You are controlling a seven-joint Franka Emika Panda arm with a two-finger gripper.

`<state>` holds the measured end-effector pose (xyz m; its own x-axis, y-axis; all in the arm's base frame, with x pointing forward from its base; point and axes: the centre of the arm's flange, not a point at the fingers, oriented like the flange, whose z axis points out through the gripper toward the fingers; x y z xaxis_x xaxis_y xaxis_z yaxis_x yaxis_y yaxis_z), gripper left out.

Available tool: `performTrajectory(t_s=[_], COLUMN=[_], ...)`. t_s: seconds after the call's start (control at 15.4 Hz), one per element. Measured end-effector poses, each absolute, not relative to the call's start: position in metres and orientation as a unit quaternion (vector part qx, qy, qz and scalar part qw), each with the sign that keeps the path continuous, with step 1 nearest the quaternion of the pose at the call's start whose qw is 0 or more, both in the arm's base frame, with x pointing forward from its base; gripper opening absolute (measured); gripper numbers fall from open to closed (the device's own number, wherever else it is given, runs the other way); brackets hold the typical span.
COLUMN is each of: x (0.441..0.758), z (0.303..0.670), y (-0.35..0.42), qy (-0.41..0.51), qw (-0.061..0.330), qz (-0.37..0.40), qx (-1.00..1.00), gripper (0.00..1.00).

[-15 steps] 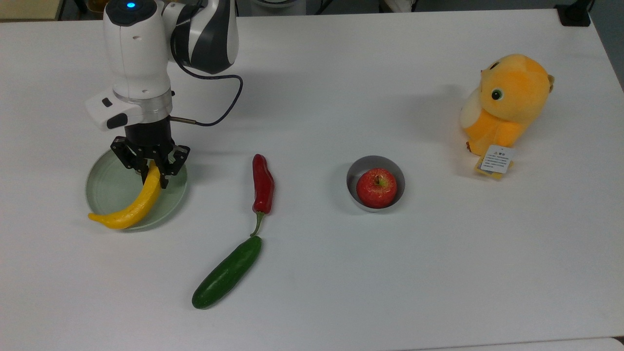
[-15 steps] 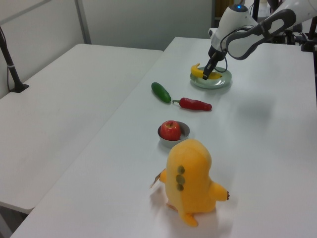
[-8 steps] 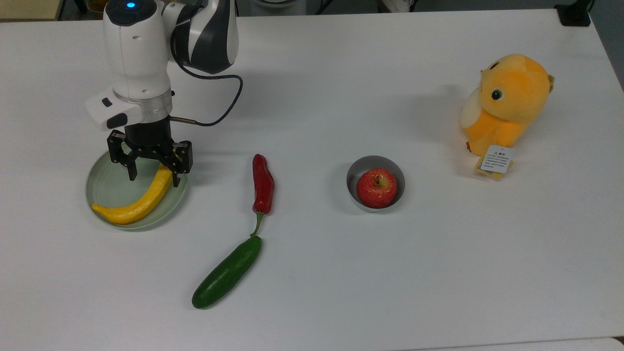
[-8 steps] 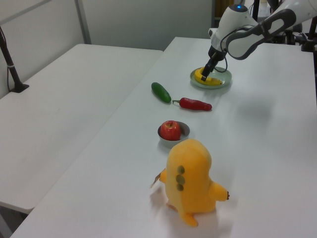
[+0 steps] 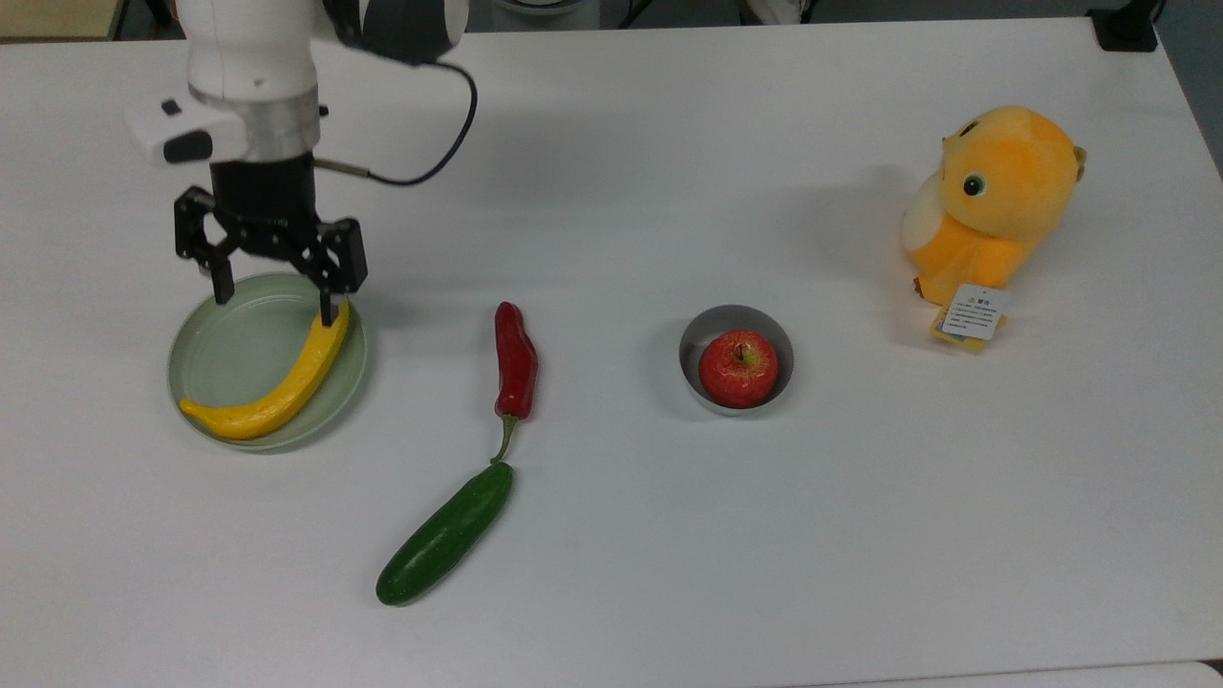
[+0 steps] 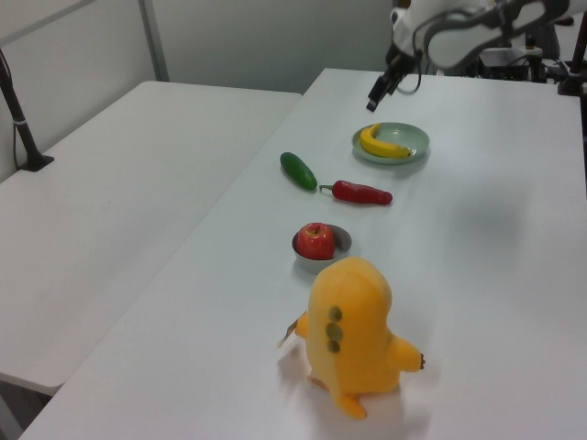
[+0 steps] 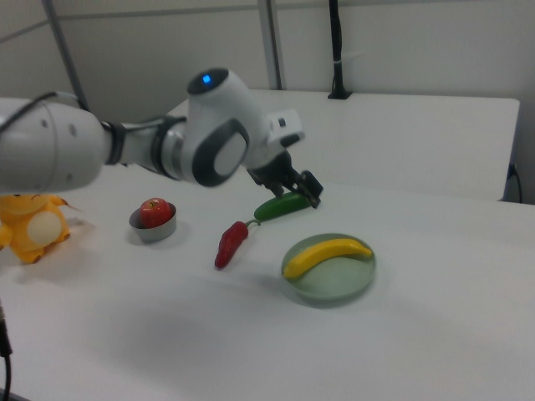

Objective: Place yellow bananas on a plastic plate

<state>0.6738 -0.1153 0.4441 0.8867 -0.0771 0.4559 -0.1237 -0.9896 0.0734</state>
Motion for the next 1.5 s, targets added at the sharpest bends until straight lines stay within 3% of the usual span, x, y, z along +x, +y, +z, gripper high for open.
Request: performTrajectory(t_s=[0.39, 0.78, 1.17, 1.5], x=[0.628, 0.572, 0.537, 0.519], z=[0.552, 0.626, 0.649, 0.635], y=[-0.074, -0.03, 0.05, 0.117], qy=[-0.122, -0.122, -0.117, -0.061], qw=[0.001, -0.007, -0.015, -0.009], qz=[0.189, 0.124, 0.08, 0.039], qx=[0.974, 0.985, 0.99, 0.997], gripper=[1.0, 1.0, 1.0, 1.0])
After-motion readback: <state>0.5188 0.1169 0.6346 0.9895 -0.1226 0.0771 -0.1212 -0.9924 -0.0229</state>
